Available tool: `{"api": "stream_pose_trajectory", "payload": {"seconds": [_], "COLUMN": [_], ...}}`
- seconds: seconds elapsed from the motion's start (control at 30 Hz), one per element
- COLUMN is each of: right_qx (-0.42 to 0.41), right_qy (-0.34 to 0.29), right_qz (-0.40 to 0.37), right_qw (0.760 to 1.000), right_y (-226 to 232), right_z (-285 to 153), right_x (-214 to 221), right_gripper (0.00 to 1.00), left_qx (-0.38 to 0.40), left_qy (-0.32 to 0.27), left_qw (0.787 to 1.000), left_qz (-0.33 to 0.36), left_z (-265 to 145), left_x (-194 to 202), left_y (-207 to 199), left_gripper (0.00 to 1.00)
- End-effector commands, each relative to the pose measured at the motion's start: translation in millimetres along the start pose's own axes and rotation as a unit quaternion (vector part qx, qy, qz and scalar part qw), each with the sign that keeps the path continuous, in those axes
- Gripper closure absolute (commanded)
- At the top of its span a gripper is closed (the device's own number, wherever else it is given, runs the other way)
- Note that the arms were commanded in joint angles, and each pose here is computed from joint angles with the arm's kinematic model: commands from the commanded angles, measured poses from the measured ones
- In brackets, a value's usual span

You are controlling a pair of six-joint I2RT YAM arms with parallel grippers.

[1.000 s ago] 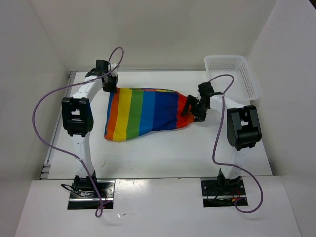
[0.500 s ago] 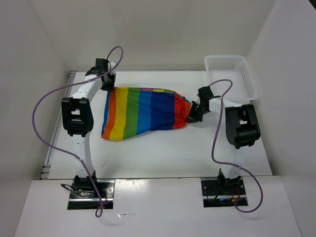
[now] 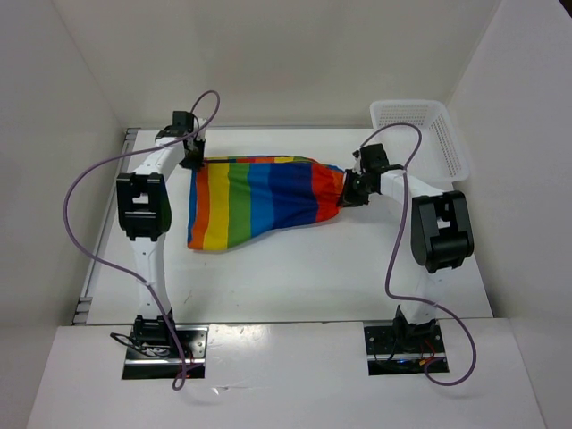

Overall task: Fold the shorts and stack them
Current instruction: Fold the shorts

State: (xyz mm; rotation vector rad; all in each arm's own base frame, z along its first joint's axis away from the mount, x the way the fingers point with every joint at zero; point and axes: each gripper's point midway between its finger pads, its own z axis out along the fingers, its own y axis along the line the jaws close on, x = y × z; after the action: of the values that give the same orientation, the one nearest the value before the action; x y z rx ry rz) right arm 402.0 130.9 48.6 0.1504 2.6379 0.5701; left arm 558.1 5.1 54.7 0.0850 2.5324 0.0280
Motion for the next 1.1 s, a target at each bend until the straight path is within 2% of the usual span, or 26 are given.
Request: {"api": "stream_pose_trajectory", "payload": {"seconds": [0.0, 0.07, 0.13, 0.27, 0.33, 0.37, 0.47, 0.57, 0.63, 0.73, 0.83, 0.87, 0.97, 1.0, 1.07], "right_qx": [-0.009, -0.01, -0.018, -0.024, -0.02, -0.02, -0.013, -0.005, -0.001, 0.02, 0.04, 0.053, 0.069, 0.078, 0.093], "right_qy": [-0.046, -0.051, -0.059, -0.067, -0.078, -0.078, -0.075, -0.083, -0.097, -0.11, -0.124, -0.126, -0.132, -0.14, -0.139], "right_qz": [-0.046, -0.059, -0.071, -0.093, -0.11, -0.11, -0.12, -0.127, -0.136, -0.15, -0.161, -0.167, -0.188, -0.195, -0.215], "right_qw": [0.998, 0.997, 0.996, 0.993, 0.991, 0.991, 0.99, 0.988, 0.986, 0.982, 0.978, 0.976, 0.971, 0.968, 0.962], "right_y": [12, 13, 18, 23, 23, 23, 20, 19, 21, 17, 13, 8, 5, 4, 0], "right_z": [-23, -24, -29, -36, -41, -41, -41, -43, -48, -53, -59, -60, -71, -77, -87], "right_x": [-28, -32, -38, -44, -51, -51, -49, -55, -66, -76, -84, -86, -88, -92, -91], "right_gripper": [1.0, 1.0, 1.0, 1.0, 1.0, 1.0, 1.0, 1.0, 1.0, 1.0, 1.0, 1.0, 1.0, 1.0, 1.0], "left_qx": [-0.003, 0.012, 0.017, 0.039, 0.045, 0.046, 0.052, 0.073, 0.073, 0.094, 0.133, 0.142, 0.193, 0.233, 0.265], "left_qy": [0.001, 0.006, 0.001, -0.025, -0.003, 0.005, 0.08, 0.109, 0.119, 0.129, 0.137, 0.145, 0.145, 0.141, 0.134], "left_qw": [1.0, 1.0, 1.0, 0.999, 0.999, 0.999, 0.995, 0.991, 0.99, 0.987, 0.981, 0.979, 0.97, 0.961, 0.954], "left_qz": [-0.007, -0.007, -0.007, -0.006, -0.007, -0.007, -0.012, -0.016, -0.017, -0.02, -0.027, -0.03, -0.039, -0.039, -0.03], "left_z": [6, 4, -5, -47, -57, -57, -44, -33, -30, -17, -10, -9, -9, -17, -23], "left_x": [-1, 0, -4, -19, 1, 8, 59, 81, 89, 95, 98, 103, 101, 95, 89], "left_y": [11, 6, 5, -3, -7, -7, -12, -20, -21, -28, -42, -45, -62, -80, -101], "left_gripper": [0.77, 0.71, 0.58, 0.41, 0.36, 0.34, 0.31, 0.28, 0.22, 0.19, 0.19, 0.31, 0.53, 0.64, 0.74]}}
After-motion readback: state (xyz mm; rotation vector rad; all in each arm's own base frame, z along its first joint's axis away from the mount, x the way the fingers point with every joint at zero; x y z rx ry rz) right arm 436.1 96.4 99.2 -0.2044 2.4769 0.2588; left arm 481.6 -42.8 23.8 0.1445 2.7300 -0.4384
